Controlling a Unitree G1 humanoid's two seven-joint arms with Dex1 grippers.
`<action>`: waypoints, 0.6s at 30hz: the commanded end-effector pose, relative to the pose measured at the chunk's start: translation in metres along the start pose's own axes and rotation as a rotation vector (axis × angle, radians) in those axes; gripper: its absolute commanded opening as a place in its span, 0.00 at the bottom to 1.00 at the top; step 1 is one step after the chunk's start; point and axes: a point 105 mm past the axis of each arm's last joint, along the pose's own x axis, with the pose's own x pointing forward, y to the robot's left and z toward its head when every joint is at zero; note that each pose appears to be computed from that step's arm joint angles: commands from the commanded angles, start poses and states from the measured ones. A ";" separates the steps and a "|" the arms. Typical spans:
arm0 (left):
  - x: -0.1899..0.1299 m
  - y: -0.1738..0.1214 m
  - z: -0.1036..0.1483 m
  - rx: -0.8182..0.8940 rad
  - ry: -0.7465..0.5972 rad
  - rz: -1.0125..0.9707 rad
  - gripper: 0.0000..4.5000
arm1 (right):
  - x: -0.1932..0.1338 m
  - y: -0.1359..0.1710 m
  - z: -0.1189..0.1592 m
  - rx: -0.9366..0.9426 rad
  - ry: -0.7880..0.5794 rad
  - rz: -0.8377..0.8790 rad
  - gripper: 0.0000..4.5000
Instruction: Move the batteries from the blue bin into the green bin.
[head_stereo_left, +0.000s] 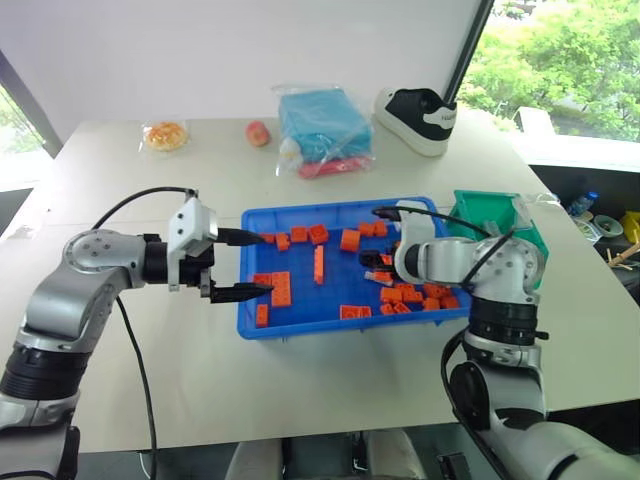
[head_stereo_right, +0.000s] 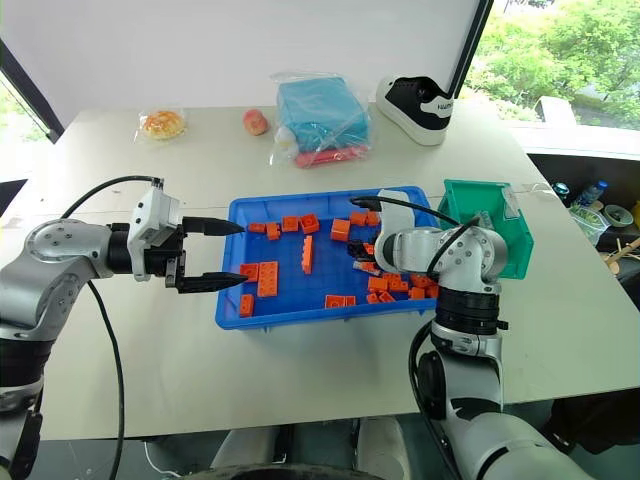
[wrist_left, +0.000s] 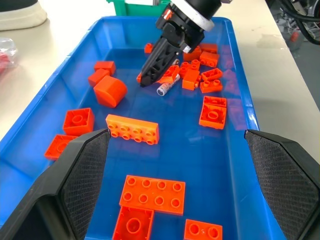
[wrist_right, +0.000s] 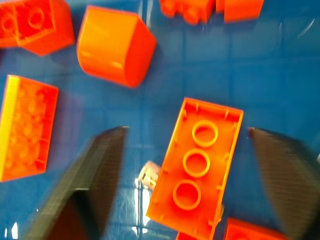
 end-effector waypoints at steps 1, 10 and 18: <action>-0.007 0.006 0.013 0.051 -0.011 0.026 1.00 | -0.006 0.004 0.004 -0.007 -0.006 0.019 0.36; -0.006 0.009 0.015 0.056 -0.014 0.027 1.00 | -0.024 0.060 0.035 -0.114 -0.030 0.310 0.27; -0.008 0.011 0.016 0.062 -0.013 0.040 1.00 | -0.030 0.092 0.035 -0.327 -0.038 0.459 0.27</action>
